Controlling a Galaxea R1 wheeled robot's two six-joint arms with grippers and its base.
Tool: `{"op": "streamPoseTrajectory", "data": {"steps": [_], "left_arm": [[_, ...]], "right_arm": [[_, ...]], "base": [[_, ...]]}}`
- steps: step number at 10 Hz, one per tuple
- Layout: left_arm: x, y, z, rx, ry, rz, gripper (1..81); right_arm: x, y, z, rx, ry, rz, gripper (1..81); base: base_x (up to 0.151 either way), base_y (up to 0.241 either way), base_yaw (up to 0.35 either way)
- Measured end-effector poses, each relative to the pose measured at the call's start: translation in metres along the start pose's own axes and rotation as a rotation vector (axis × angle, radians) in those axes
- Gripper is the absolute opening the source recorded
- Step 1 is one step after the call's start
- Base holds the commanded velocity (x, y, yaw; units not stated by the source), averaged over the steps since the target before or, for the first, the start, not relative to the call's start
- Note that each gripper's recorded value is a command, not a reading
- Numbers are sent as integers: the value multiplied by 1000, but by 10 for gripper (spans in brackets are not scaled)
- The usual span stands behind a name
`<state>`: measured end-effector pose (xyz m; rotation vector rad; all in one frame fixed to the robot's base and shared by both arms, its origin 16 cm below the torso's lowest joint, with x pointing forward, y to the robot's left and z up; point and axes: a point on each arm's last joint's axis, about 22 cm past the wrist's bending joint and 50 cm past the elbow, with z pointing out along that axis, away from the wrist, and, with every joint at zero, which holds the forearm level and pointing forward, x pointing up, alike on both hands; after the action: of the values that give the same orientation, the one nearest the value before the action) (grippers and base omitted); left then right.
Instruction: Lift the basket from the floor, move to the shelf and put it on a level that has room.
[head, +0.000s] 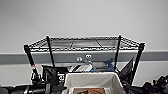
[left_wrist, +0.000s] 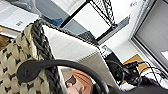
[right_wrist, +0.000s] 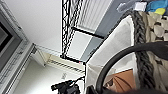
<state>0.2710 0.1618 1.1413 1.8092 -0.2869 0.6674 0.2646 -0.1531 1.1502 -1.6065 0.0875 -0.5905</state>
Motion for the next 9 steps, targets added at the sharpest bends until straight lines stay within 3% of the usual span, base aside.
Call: {"op": "streamPoseTrajectory", "data": {"steps": [9], "left_arm": [[40, 68, -23, -8, -6, 88, 10]], "right_arm": [[17, -78, -7, 39, -42, -75, 10]], "base": [[0, 0, 0]]}}
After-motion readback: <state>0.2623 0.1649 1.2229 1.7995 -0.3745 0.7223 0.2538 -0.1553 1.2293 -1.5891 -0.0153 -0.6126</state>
